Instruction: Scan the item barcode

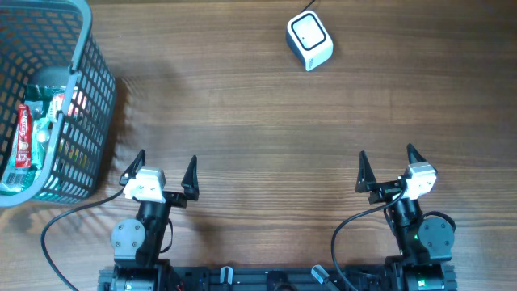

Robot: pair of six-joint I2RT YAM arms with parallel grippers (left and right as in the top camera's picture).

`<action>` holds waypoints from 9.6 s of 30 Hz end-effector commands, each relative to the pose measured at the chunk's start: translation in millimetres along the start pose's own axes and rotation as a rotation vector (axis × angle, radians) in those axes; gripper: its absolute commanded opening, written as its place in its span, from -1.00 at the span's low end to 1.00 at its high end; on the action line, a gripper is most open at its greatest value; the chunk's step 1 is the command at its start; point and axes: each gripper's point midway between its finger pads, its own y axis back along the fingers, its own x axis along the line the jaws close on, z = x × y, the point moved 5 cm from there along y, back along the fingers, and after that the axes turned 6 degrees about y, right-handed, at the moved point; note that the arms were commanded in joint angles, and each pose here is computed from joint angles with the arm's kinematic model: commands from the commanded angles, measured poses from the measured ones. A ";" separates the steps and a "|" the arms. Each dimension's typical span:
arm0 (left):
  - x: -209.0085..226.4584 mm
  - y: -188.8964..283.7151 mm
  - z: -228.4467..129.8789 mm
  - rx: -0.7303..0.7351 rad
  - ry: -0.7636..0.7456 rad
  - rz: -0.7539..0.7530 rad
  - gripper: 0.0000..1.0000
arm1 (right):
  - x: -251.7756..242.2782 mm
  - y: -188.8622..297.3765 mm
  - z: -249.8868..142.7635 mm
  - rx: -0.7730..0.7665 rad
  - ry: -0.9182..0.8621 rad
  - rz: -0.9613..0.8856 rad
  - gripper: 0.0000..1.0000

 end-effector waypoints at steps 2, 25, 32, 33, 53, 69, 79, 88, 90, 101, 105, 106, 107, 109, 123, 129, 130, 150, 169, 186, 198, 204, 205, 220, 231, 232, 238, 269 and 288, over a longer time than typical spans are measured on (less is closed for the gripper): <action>2.9 -1.1 -5.5 0.029 -0.004 0.016 1.00 | 1.1 -1.4 -3.8 0.020 0.009 0.012 1.00; 2.9 -1.1 -5.5 0.029 -0.004 0.016 1.00 | 1.1 -1.4 -3.8 0.020 0.009 0.012 0.99; 2.9 -1.1 -5.5 0.029 -0.004 0.016 1.00 | 1.1 -1.4 -3.8 0.020 0.010 0.012 0.99; 2.9 -1.1 -5.5 0.029 -0.004 0.016 1.00 | 1.1 -1.4 -3.8 0.020 0.010 0.012 0.99; 2.9 -1.1 -5.5 0.029 -0.004 0.016 1.00 | 1.1 -1.4 -3.8 0.020 0.009 0.012 0.99; 2.9 -1.1 -5.5 0.029 -0.004 0.016 1.00 | 1.1 -1.4 -3.8 0.020 0.010 0.012 0.99; 2.9 -1.1 -5.5 0.029 -0.004 0.016 1.00 | 1.1 -1.4 -3.8 0.020 0.009 0.012 0.99; 2.9 -1.1 -5.5 0.029 -0.004 0.016 1.00 | 1.1 -1.4 -3.8 0.020 0.009 0.012 0.99; 2.9 -1.1 -5.5 0.029 -0.004 0.016 1.00 | 1.1 -1.4 -3.8 0.020 0.009 0.012 0.99; 2.9 -1.1 -5.5 0.029 -0.004 0.016 1.00 | 1.1 -1.4 -3.8 0.020 0.010 0.012 1.00; 2.9 -1.1 -5.5 0.029 -0.004 0.016 1.00 | 1.1 -1.4 -3.8 0.020 0.009 0.012 1.00; 2.9 -1.1 -5.5 0.029 -0.004 0.016 1.00 | 1.1 -1.4 -3.8 0.020 0.009 0.012 1.00; 2.9 -1.1 -5.5 0.029 -0.004 0.016 1.00 | 1.1 -1.4 -3.8 0.020 0.009 0.012 1.00; 2.9 -1.1 -5.5 0.029 -0.004 0.016 1.00 | 1.1 -1.4 -3.8 0.020 0.010 0.012 1.00; 2.9 -1.1 -5.5 0.029 -0.004 0.016 1.00 | 1.1 -1.4 -3.8 0.020 0.009 0.012 0.99; 2.9 -1.1 -5.5 0.029 -0.004 0.016 1.00 | 1.1 -1.4 -3.8 0.020 0.010 0.012 0.98; 2.9 -1.1 -5.5 0.029 -0.004 0.016 1.00 | 1.1 -1.4 -3.8 0.020 0.010 0.012 0.99; 2.9 -1.1 -5.5 0.029 -0.004 0.016 1.00 | 1.1 -1.4 -3.8 0.020 0.010 0.012 1.00; 2.9 -1.1 -5.5 0.029 -0.004 0.016 1.00 | 1.1 -1.4 -3.8 0.020 0.009 0.012 0.99; 2.9 -1.1 -5.5 0.029 -0.004 0.016 1.00 | 1.1 -1.4 -3.8 0.020 0.009 0.012 0.99; 2.5 -1.1 -5.4 0.029 -0.004 0.013 1.00 | 1.1 -1.4 -3.8 0.020 0.010 0.012 1.00; -4.5 -0.9 10.0 -0.047 -0.015 -0.035 1.00 | 1.1 -1.4 -3.8 0.020 0.009 0.012 0.99; -11.4 0.3 19.7 -0.091 -0.023 -0.083 1.00 | 1.1 -1.4 -3.8 0.020 0.009 0.012 0.99; -67.2 46.0 305.0 0.141 -0.068 -0.019 1.00 | 1.1 -1.4 -3.8 0.020 0.009 0.012 0.99; -42.7 -43.7 350.2 0.309 -0.119 0.162 1.00 | 1.1 -1.4 -3.8 0.020 0.010 0.012 1.00; -28.6 -47.1 345.2 0.336 -0.116 0.253 1.00 | 1.1 -1.4 -3.8 0.020 0.010 0.012 1.00; 51.1 -52.1 323.4 0.436 0.051 0.625 1.00 | 1.1 -1.4 -3.8 0.020 0.010 0.012 0.99; 239.1 -60.2 116.9 1.019 0.381 0.687 0.75 | 1.1 -1.4 -3.8 0.020 0.009 0.012 0.99; 253.9 -62.3 78.0 1.152 0.416 0.650 0.31 | 1.1 -1.4 -3.8 0.020 0.009 0.012 1.00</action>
